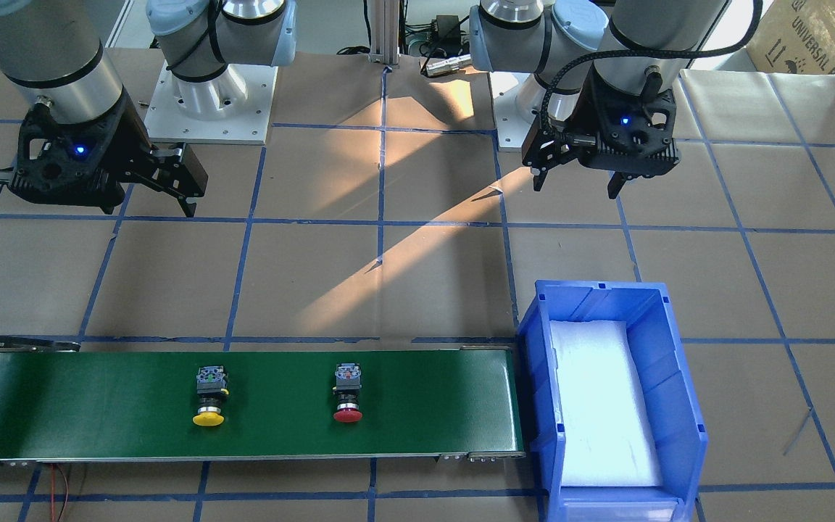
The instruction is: Transport two buttons from left to right
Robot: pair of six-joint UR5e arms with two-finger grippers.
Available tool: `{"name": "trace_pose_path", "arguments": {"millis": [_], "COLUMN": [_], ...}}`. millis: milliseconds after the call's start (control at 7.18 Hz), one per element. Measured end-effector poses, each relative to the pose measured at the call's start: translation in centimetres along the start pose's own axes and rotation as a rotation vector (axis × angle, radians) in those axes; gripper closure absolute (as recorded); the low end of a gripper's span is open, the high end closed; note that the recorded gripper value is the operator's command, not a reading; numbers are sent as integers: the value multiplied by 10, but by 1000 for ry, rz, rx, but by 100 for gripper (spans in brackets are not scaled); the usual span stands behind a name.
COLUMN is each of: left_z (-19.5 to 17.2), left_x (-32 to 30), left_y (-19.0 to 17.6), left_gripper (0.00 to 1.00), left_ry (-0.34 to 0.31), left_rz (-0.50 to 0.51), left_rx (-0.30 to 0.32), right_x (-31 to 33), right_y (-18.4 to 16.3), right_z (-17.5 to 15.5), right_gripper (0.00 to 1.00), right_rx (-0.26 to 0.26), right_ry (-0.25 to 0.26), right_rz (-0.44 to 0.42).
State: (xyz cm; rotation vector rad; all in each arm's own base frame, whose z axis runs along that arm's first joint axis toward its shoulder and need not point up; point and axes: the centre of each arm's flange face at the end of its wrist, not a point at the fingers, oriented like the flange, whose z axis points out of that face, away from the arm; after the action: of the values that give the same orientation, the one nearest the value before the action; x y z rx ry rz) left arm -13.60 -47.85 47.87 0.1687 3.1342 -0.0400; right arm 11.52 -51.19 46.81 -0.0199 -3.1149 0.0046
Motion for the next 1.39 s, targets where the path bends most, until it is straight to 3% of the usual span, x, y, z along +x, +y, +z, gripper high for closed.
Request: {"name": "trace_pose_path", "arguments": {"millis": [557, 835, 1114, 1392], "left_z": [1, 2, 2, 3], "left_x": [0, 0, 0, 0], "left_y": [0, 0, 0, 0], "left_gripper": [0, 0, 0, 0], "left_ry": [0, 0, 0, 0], "left_rz": [0, 0, 0, 1], "left_rx": [-2, -4, -6, -8], "right_x": [10, 70, 125, 141], "right_y": [-17, -52, -87, -122], "right_z": [0, 9, 43, 93], "right_gripper": [0, 0, 0, 0], "right_rx": [9, -19, -38, -36], "right_ry": [4, -5, -37, -48], "right_rz": [10, 59, 59, 41]}}
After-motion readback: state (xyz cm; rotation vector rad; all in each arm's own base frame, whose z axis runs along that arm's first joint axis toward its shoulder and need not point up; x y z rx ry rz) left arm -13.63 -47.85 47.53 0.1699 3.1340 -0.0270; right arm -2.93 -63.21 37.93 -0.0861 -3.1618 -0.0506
